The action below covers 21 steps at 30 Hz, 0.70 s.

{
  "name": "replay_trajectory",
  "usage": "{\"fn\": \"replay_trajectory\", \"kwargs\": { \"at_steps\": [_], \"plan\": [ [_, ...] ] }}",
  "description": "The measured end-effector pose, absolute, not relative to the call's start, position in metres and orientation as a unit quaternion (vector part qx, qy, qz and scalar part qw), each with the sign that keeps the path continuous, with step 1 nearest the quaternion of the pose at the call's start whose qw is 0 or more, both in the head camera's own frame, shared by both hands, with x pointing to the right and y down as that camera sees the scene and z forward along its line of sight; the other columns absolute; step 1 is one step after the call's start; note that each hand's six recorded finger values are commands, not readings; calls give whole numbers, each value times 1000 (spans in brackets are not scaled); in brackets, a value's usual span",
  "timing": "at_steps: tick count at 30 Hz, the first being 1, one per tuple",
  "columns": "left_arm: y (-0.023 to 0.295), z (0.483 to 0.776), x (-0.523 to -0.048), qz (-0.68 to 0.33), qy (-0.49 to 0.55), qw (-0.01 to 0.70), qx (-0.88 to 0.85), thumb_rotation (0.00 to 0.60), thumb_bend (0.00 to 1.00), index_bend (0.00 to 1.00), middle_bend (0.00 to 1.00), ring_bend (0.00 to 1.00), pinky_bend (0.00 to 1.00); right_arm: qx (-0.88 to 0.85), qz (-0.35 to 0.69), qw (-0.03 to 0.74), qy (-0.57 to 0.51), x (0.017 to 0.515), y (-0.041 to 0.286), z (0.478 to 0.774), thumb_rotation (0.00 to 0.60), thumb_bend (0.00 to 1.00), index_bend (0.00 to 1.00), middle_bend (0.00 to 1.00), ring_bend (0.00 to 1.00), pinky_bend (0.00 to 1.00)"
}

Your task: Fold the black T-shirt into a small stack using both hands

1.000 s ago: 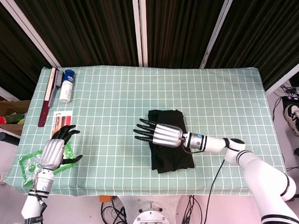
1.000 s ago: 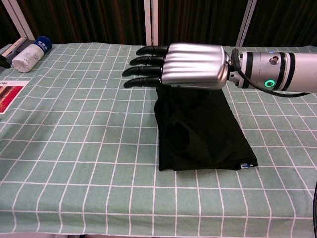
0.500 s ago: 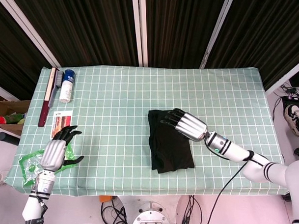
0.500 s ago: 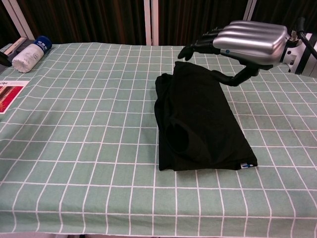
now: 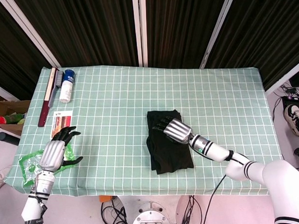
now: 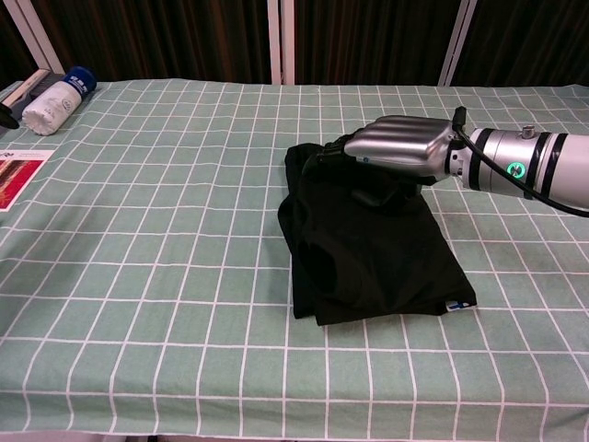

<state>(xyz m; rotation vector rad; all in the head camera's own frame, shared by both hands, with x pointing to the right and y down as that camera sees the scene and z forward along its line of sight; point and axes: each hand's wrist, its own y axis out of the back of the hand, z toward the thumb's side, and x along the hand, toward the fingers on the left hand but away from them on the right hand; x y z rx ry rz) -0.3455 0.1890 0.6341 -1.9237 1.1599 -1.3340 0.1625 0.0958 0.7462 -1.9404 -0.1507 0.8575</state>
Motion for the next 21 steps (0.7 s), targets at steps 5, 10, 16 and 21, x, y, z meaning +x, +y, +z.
{"fn": "replay_trajectory", "kwargs": {
  "at_steps": [5, 10, 16, 21],
  "plan": [
    [188, 633, -348, -492, 433, 261, -709, 600, 115, 234, 116, 77, 174, -800, 328, 493, -97, 166, 89, 727, 600, 625, 179, 233, 152, 255],
    [187, 629, -349, -490, 438, 265, -705, 600, 115, 231, 116, 77, 174, -812, 285, 494, -126, 172, 95, 691, 600, 628, 186, 246, 162, 258],
    [186, 628, -347, -487, 439, 265, -707, 600, 115, 231, 116, 77, 174, -842, 257, 463, -101, 180, 138, 665, 600, 628, 194, 250, 167, 265],
    [187, 629, -346, -488, 437, 263, -708, 600, 115, 231, 116, 77, 174, -857, 262, 440, -56, 181, 169, 674, 600, 628, 194, 249, 167, 269]
  ]
}}
